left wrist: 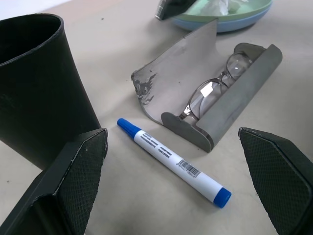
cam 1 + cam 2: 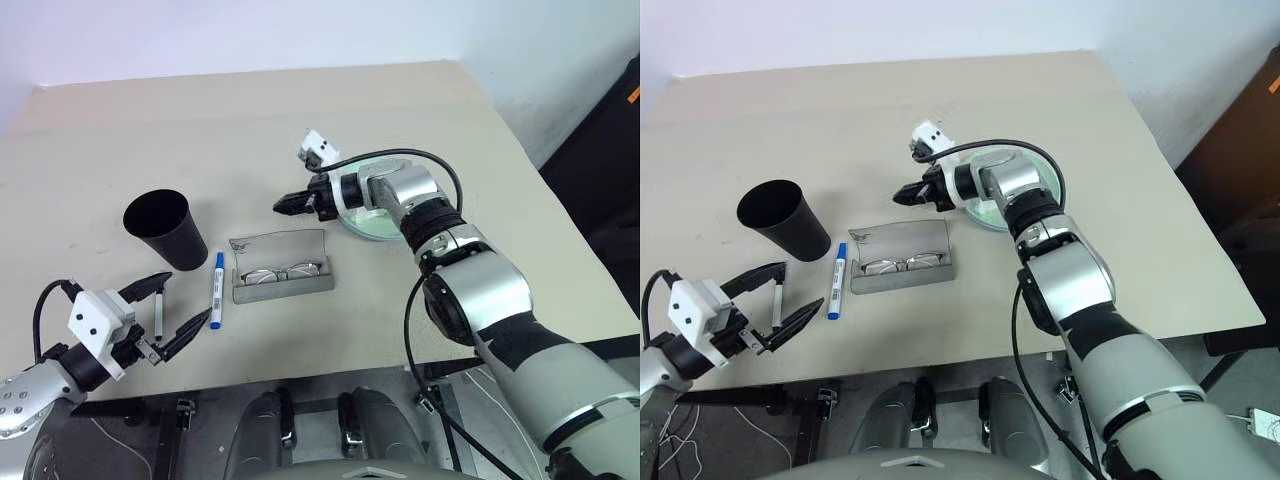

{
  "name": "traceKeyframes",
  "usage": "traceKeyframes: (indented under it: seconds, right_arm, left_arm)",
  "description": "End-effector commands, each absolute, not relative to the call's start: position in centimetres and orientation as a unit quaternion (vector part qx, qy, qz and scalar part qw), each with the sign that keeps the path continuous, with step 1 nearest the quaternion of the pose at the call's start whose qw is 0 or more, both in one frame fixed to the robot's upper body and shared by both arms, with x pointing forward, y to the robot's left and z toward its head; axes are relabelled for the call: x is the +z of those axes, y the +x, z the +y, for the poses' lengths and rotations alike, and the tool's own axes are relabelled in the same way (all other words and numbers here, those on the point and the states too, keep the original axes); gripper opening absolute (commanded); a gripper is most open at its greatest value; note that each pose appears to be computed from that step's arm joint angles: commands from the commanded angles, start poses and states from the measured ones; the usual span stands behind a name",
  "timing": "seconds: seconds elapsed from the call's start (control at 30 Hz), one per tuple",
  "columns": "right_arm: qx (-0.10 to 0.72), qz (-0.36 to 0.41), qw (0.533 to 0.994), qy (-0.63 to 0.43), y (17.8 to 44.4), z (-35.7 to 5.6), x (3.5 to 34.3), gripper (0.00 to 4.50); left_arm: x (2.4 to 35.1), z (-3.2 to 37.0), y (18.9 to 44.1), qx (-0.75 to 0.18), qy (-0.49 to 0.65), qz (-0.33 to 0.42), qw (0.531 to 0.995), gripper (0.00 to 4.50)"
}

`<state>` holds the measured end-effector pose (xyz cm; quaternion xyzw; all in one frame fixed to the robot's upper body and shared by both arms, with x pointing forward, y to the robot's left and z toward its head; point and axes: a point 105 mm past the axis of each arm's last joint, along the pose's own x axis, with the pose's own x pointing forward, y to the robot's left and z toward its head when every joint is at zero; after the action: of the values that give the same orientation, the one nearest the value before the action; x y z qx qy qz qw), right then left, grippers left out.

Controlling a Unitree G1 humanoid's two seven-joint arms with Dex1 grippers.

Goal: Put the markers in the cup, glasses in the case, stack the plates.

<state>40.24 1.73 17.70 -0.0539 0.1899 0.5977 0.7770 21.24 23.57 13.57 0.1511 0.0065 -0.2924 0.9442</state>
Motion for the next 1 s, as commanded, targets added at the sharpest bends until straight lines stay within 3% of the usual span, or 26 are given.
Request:
traceKeyframes:
  seconds: [0.03,0.17,0.5,0.73,1.0]
  right_arm:
    - [0.566,0.198,0.792,-0.111,41.0,1.5,16.5,0.06]
    - [0.587,0.222,0.767,-0.136,40.2,1.1,15.0,0.06]
    - [0.691,0.219,0.668,-0.169,36.5,0.5,15.2,0.06]
    - [0.694,0.231,0.650,-0.207,34.2,-0.2,13.2,0.06]
    - [0.695,0.211,0.654,-0.211,33.5,-0.2,13.6,0.06]
  left_arm:
    - [14.6,23.2,21.3,-0.295,0.161,-0.013,0.942,4.50]
    - [14.5,23.3,21.4,-0.292,0.162,-0.014,0.943,4.50]
    - [14.6,23.7,21.5,-0.282,0.171,-0.014,0.944,4.50]
    - [14.9,23.4,21.9,-0.283,0.172,-0.022,0.943,4.50]
    - [15.5,24.2,22.4,-0.260,0.172,-0.037,0.950,4.50]
